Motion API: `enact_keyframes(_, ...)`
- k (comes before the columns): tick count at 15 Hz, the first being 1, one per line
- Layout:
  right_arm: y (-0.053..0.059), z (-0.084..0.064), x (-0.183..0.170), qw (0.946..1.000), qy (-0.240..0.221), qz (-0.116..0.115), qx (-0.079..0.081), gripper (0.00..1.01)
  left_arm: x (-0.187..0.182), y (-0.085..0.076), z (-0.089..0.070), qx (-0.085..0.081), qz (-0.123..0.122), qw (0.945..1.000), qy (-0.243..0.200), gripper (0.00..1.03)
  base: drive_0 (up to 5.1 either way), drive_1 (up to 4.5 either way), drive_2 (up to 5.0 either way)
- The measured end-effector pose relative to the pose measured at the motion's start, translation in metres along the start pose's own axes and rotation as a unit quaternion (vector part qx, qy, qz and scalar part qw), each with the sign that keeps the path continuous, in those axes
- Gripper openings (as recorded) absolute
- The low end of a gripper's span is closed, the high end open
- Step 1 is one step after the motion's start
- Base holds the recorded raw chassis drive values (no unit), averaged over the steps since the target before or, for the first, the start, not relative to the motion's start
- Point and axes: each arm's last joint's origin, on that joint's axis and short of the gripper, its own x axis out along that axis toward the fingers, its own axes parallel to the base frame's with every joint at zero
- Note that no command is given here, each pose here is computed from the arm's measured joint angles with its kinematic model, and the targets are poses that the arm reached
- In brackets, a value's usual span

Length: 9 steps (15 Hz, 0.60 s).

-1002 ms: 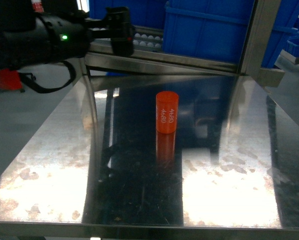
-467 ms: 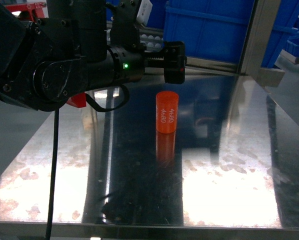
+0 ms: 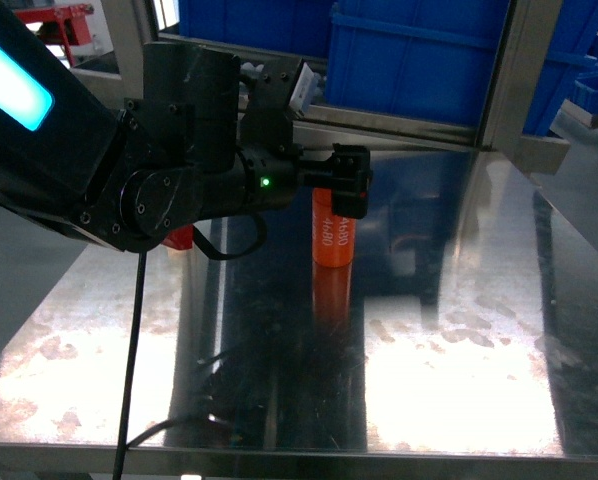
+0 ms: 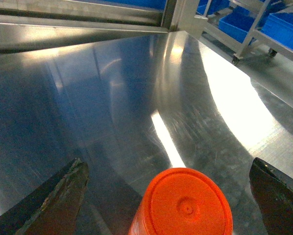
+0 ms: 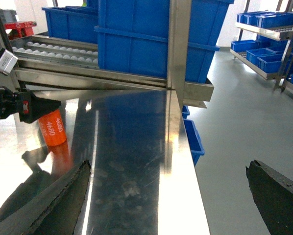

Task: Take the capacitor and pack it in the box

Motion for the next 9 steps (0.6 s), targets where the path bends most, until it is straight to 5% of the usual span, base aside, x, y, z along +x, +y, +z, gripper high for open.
enact_keyframes(9,0.000,0.000,0.000,1.0000,0.000,0.000,0.000,0.98,0.029,0.007,-0.028,-0.002,0.001,0.9988,0.048,0.96,0.0,0.00,0.0)
